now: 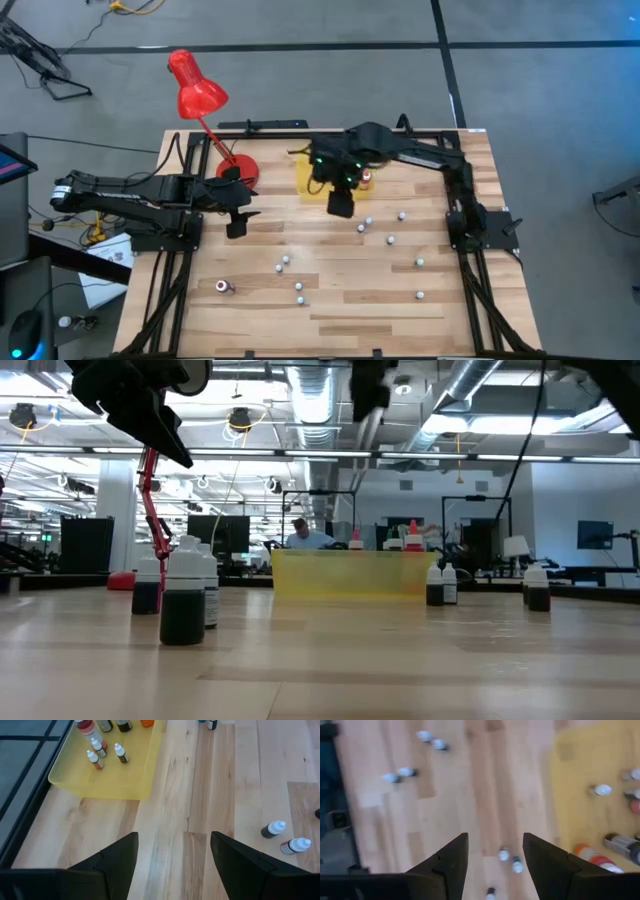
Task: Pick & Place food coloring
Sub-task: Put the small black food coloring bottle into the yellow bin
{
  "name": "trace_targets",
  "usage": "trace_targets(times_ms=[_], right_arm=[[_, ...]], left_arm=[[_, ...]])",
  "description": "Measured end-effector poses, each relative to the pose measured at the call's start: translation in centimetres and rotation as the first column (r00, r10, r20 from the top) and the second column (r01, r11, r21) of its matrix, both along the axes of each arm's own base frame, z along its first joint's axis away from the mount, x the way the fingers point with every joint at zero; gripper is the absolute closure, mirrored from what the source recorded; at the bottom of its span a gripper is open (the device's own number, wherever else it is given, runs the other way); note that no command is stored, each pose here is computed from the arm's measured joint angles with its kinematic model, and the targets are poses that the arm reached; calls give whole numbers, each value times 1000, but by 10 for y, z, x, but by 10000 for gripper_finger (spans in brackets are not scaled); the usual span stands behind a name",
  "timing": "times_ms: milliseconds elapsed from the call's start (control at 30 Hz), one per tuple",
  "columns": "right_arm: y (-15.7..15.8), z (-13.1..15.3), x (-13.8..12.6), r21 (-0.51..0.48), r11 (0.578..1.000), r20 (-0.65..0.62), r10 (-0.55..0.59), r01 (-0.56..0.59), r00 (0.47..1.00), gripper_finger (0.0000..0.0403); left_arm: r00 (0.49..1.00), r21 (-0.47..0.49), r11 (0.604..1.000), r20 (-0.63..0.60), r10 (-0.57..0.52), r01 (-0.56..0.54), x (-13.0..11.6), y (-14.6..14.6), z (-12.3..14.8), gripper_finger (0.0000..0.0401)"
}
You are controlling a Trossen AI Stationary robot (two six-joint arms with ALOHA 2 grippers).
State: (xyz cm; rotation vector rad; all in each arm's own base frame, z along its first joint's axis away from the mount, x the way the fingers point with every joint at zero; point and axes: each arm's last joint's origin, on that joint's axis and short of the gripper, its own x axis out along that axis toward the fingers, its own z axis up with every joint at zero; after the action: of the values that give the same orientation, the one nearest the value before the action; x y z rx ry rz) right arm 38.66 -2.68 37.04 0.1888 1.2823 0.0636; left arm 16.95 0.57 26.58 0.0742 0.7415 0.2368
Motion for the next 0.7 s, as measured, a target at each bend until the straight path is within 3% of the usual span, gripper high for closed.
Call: trace_targets(times_ms=[300,533,700], right_arm=[[65,41,-35,-72,980,114,191,-184,975,246],[79,58,-54,-236,966,160,149,-109,976,270],[83,40,-60,-329,943,136,94,-44,986,283]], left_arm=[[1000,-23,1000,6,12,-12,0,0,0,159],[1000,-24,1000,6,12,-12,0,0,0,159],[1000,-38,999,5,-3,3,0,-1,0,159]])
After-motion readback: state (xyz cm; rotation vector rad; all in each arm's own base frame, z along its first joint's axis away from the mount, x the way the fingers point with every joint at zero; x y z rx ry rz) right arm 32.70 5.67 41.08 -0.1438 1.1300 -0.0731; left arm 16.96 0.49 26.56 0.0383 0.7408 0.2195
